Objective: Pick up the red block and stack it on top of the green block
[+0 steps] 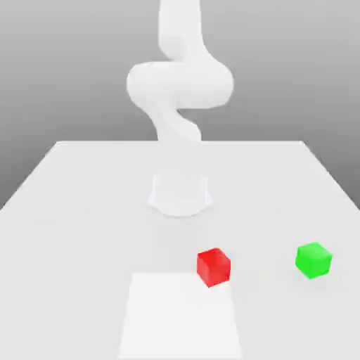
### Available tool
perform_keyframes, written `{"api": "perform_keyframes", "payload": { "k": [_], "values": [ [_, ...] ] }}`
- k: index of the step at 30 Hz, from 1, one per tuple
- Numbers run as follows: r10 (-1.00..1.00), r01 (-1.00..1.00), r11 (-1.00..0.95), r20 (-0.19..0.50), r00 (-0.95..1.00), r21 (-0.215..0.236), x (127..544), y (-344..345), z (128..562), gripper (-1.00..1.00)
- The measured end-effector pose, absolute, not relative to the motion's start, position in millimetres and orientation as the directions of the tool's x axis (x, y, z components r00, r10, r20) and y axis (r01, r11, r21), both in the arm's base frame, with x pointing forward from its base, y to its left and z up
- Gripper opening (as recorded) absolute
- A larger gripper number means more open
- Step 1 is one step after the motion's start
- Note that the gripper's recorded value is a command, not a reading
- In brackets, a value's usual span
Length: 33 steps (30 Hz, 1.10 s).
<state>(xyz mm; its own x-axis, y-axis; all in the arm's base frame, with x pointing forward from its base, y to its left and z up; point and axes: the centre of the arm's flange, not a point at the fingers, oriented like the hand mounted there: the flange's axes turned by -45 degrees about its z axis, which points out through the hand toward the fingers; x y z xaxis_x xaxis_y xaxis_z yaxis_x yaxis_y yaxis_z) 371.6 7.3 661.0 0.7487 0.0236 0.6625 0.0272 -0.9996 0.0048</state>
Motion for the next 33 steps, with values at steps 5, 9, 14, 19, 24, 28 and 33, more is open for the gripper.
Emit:
{"api": "perform_keyframes", "payload": {
  "k": [5,9,14,19,24,28,33],
  "values": [
    [0.124,0.126,-0.992,0.514,0.849,0.031,406,28,537,0.0],
    [0.211,0.212,-0.976,0.38,0.901,0.04,406,44,436,0.0],
    [0.332,0.332,-0.943,0.182,0.926,0.031,369,61,310,0.0],
    [0.427,0.427,-0.904,0.014,0.904,0.004,319,68,195,0.0],
    [0.435,0.435,-0.901,0.0,0.901,0.0,312,68,150,0.0],
    [0.435,0.435,-0.9,0.0,0.9,0.0,312,69,145,-1.0],
    [0.435,0.435,-0.901,0.0,0.901,0.0,312,69,150,-1.0]
  ]
}}
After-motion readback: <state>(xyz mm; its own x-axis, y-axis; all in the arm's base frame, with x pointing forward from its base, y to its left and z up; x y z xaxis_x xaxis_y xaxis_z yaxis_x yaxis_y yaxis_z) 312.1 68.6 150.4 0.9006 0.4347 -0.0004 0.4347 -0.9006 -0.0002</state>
